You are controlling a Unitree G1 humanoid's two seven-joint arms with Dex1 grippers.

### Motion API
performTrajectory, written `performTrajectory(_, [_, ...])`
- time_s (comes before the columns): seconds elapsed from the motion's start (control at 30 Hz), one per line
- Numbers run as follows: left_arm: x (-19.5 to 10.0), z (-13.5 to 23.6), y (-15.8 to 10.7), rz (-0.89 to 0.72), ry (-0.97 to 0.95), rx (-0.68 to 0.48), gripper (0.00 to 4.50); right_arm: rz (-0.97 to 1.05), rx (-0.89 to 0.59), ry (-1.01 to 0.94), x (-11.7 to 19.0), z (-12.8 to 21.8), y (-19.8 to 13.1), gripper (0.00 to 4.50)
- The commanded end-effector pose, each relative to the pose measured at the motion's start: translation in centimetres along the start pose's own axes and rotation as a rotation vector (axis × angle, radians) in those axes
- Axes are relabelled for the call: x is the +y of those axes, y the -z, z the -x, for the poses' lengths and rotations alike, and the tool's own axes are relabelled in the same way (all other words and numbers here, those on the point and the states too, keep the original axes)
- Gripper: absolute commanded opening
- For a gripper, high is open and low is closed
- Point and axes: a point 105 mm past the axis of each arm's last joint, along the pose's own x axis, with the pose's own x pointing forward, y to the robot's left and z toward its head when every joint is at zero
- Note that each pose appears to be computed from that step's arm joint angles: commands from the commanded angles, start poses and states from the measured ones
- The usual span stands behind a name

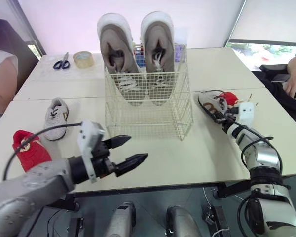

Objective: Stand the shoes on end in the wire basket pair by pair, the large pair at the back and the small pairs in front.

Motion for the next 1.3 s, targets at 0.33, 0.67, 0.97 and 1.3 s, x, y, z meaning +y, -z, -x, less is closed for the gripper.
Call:
performTrajectory(0.33, [4.1, 3.3, -12.8, 0.015, -0.036, -0.442, 4.5, 0.374, -0.742, -0.353, 6.1, 5.7, -23.9, 0.61])
performTrajectory(0.67, [3.5, 4.0, -17.8, 0.051, 0.112, -0.561, 4.5, 0.605, -0.825, -0.771, 14.6, 8.7, -26.7, 0.61])
performTrajectory(0.97, [2.4, 2.4, -18.4, 0.028, 0.188, -0.519, 4.5, 0.69, -0.847, -0.956, 18.4, 10.1, -25.3, 0.61])
performTrajectory(1.3, [1.4, 0.8, -17.4, 0.036, 0.261, -0.455, 4.5, 0.794, -0.826, -1.039, 20.9, 9.6, -22.8, 0.61])
